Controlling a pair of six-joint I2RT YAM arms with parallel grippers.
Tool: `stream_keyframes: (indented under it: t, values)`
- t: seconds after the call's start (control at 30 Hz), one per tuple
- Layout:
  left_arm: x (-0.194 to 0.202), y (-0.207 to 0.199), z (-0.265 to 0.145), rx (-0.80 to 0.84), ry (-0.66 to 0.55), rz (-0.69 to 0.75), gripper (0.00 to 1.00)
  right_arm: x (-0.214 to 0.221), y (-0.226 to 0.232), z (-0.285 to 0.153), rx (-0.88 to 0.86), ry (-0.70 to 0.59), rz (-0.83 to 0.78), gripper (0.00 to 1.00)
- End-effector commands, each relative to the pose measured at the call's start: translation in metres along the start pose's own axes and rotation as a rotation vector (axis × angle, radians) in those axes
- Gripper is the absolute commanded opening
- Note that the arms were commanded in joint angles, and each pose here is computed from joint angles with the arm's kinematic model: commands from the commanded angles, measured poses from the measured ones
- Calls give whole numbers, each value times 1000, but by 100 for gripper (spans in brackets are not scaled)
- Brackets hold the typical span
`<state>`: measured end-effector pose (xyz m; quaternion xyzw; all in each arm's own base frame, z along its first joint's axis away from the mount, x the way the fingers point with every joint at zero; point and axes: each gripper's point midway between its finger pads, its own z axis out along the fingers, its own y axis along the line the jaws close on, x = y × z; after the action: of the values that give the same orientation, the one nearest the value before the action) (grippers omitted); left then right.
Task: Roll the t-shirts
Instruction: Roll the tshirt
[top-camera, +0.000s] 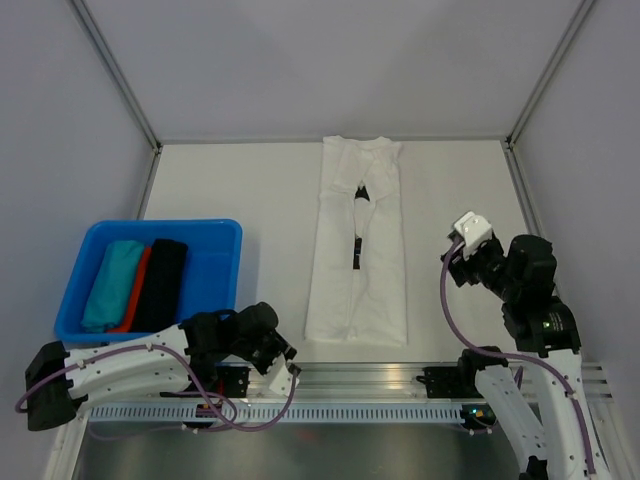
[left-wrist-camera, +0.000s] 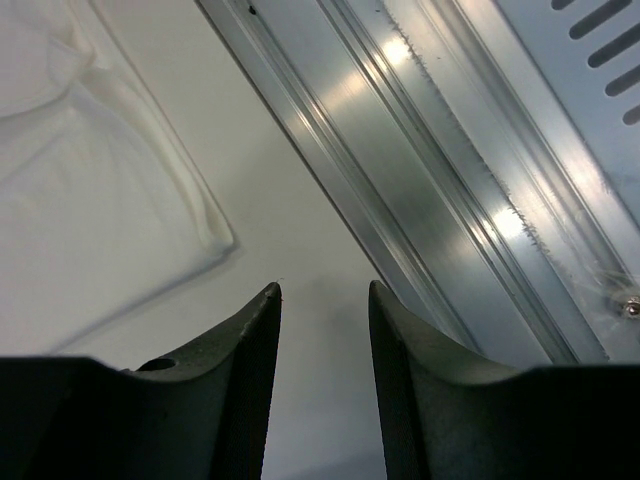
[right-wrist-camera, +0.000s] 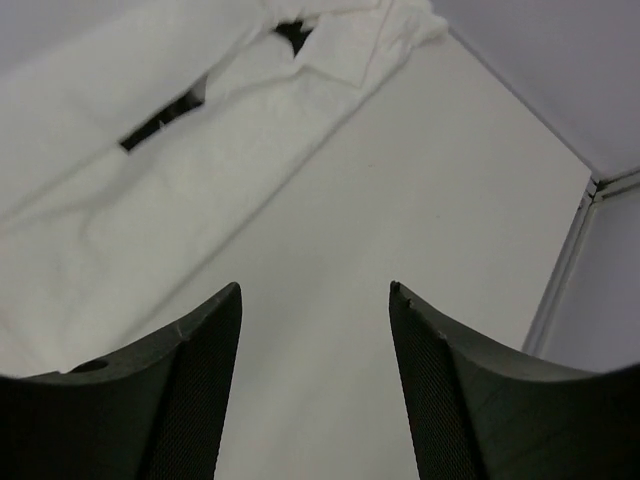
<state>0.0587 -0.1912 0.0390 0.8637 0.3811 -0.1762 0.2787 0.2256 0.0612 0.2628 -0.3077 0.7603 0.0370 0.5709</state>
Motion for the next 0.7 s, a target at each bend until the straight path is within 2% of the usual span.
stream_keyframes:
  t: [0.0, 0.13, 0.17, 0.23, 0.27, 0.37, 0.4, 0.5, 0.57, 0.67]
  values:
    - [-21, 26, -1, -91, -80, 95, 46, 52, 28, 0, -201, 102, -422, 66]
    - [-32, 36, 2, -106, -119, 30, 46, 97, 66, 4, -379, 145, -483, 59]
    - [-35, 36, 3, -95, -133, 7, 46, 123, 71, 5, -413, 215, -508, 59]
    - [-39, 33, 9, -60, -154, -24, 46, 146, 75, 5, -446, 277, -590, 60]
    - [-39, 34, 10, -59, -150, -33, 46, 163, 74, 5, -448, 324, -621, 64]
    - [-27, 40, 17, -86, -101, -47, 45, 165, 77, 16, -445, 294, -666, 66]
    - [-24, 44, 18, -101, -84, -52, 45, 159, 83, 22, -458, 245, -656, 66]
    - [-26, 53, 22, -98, -80, -78, 43, 148, 103, 25, -529, 161, -622, 62]
    - [-28, 55, 24, -85, -78, -78, 43, 147, 107, 21, -565, 162, -645, 60]
    - [-19, 45, 28, -36, -48, -21, 43, 166, 111, 13, -624, 255, -713, 61]
